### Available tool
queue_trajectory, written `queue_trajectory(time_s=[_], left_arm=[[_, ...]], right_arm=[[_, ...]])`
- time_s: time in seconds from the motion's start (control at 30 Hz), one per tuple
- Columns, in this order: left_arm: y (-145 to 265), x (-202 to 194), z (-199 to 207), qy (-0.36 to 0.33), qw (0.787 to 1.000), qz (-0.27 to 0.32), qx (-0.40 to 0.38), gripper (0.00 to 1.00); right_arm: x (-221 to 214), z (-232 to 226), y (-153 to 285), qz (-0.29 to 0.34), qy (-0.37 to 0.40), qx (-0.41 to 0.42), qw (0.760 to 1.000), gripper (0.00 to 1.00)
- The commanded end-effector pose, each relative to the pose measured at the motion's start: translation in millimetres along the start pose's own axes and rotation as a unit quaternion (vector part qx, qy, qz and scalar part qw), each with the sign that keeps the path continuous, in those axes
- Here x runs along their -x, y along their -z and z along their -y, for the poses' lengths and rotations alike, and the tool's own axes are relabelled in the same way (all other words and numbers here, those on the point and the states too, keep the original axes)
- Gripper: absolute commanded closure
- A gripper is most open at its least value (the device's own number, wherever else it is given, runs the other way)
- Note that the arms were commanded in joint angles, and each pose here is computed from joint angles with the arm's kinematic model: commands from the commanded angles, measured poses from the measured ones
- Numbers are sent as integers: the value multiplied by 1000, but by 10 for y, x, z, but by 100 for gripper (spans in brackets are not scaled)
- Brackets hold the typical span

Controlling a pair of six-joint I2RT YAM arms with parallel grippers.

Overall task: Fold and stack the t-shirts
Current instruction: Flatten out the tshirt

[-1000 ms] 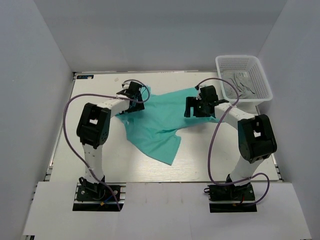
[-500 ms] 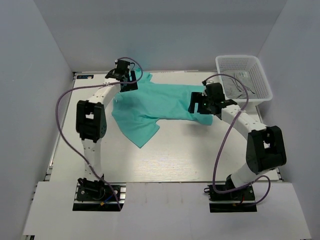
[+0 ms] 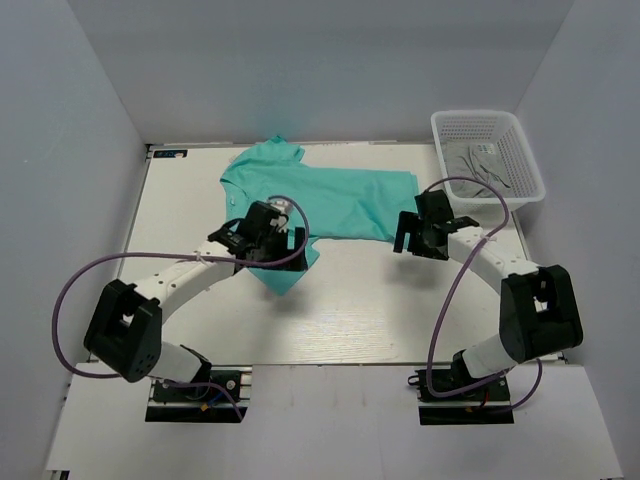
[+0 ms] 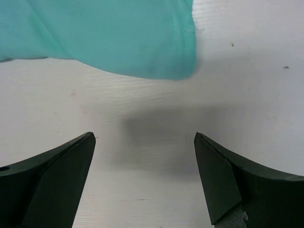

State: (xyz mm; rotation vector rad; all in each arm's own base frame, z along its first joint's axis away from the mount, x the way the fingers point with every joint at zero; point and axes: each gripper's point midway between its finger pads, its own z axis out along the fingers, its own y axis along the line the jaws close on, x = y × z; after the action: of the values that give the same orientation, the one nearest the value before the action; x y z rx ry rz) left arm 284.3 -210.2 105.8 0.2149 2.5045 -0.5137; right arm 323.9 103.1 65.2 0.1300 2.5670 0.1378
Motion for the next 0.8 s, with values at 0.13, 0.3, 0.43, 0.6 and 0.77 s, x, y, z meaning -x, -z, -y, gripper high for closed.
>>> queue_trajectory(time_s=[0.13, 0.3, 0.43, 0.6, 0.77], left_arm=[[-123, -599, -143, -2, 995, -74, 72, 0], [-241, -808, -304, -16, 988, -100, 113, 2], [-366, -935, -342, -21, 985, -119, 121, 13], [-470, -1069, -506, -26, 979, -133, 152, 46], [-584, -1043, -675, -35, 971, -132, 194, 74]], right_arm=[[21, 165, -88, 13, -16, -45, 999, 10], [116, 204, -282, 19, -4, -65, 998, 11], [130, 196, -445, 4, 1, -69, 998, 16], [288, 93, -536, 20, 3, -54, 998, 26], [521, -3, -507, 56, 6, -36, 998, 31]])
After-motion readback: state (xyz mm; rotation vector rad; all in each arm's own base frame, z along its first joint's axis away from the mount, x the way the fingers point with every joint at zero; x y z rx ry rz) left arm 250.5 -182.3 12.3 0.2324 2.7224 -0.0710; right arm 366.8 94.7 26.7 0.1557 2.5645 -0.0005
